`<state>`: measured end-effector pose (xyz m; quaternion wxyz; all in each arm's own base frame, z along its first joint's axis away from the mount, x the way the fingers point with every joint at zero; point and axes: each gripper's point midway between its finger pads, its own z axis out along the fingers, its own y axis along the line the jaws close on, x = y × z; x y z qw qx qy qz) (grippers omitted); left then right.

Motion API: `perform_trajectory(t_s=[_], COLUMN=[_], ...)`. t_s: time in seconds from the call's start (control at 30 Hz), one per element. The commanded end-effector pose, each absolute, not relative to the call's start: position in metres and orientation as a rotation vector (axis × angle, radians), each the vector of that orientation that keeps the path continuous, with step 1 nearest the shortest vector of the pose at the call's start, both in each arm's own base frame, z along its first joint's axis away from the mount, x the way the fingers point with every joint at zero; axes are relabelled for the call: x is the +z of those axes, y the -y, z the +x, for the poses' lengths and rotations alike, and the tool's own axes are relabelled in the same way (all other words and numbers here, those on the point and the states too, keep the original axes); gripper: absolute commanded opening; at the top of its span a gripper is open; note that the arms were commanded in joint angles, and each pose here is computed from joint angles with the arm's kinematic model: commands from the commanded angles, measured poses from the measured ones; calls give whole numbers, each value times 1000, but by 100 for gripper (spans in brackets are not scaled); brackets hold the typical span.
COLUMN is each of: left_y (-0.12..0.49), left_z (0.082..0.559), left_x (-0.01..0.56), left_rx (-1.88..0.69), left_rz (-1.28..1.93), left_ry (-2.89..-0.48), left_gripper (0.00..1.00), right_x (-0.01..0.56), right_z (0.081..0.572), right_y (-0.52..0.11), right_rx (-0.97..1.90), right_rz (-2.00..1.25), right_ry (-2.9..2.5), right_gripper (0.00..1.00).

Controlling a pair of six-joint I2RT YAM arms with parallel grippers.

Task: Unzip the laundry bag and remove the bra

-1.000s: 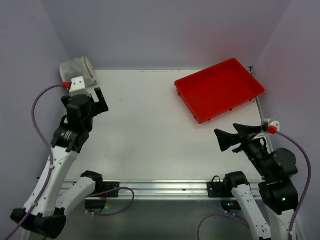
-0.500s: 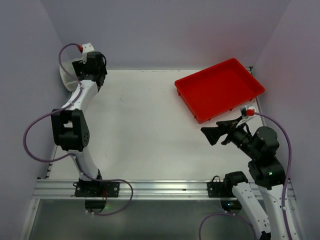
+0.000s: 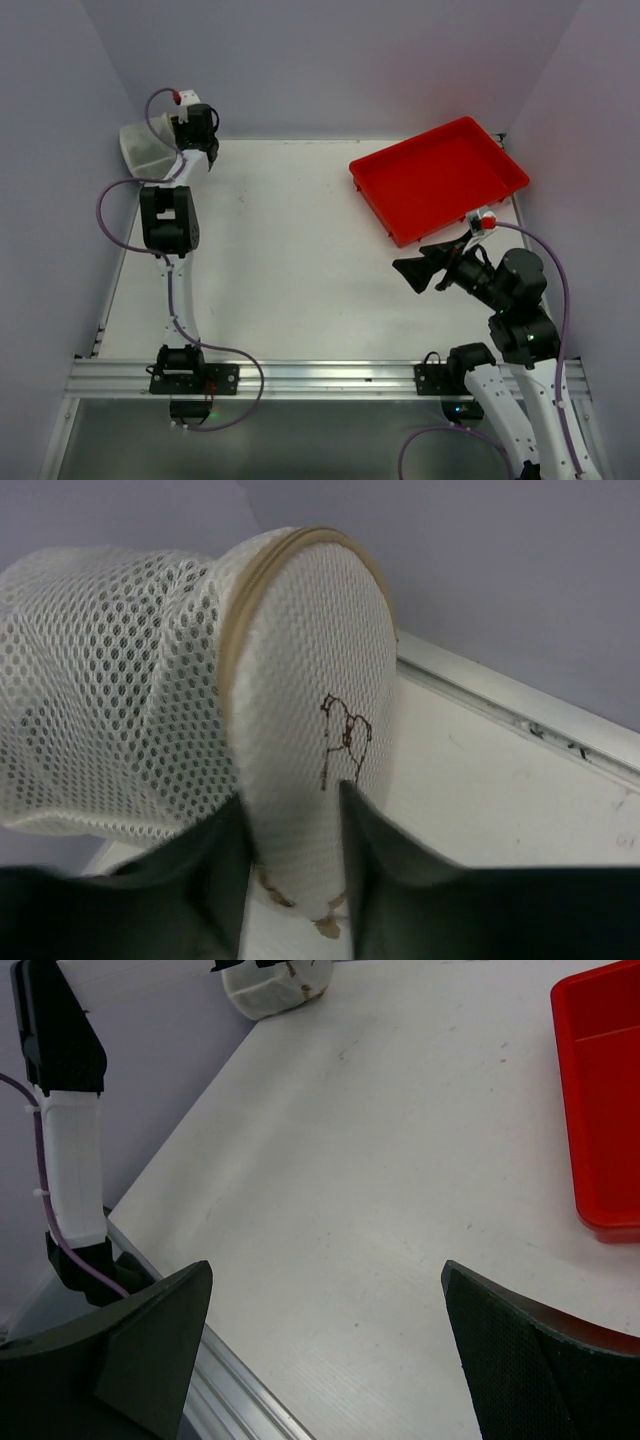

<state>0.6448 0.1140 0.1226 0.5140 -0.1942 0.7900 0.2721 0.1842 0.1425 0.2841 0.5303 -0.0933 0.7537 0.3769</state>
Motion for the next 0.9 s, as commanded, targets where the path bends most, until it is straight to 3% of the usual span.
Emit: perform_trajectory(t_s=[0.0,0.07,0.1,0.27,0.33,0.37,0.4,0.47,0.5,0.57,0.7,0.87], left_y=[-139,-128,-123,-49,-11,0,14,54,69,109,171,210], left_z=[656,649,643,596,569,546,530,494,478,444,391,339], left_x=[164,155,180,197,235,211,254,226,253,226,233,206], left_rx=[665,613,564,301,109,60,-81,-231,-337,-482,-823,-1000], left_rz=[-512,-479,-497,-455,-485,-513,-573,-560,-584,-569,-620,-659], left_ry=[-1776,-1823,-1794,-1928,-1898,-1954,-1844,-1910,-1843,-1917,-1871,-1912], left_gripper=[22,5,0,0,0,0,0,0,0,0,0,0], right_x=[288,284,284,285,287,287,290,302,302,308,289,263], right_z=[183,186,186,186,186,186,190,189,193,194,211,217], right_y=[-148,-147,-147,-155,-158,-161,-160,-168,-171,-183,-211,-254], right_rx=[936,928,926,978,990,994,977,998,998,1011,1005,984], right_rz=[-246,-238,-239,-292,-308,-309,-289,-300,-293,-297,-295,-315], right_ry=[-1777,-1780,-1777,-1742,-1720,-1722,-1717,-1689,-1699,-1695,-1796,-1896], right_gripper=[99,99,99,99,99,99,99,98,97,95,89,81])
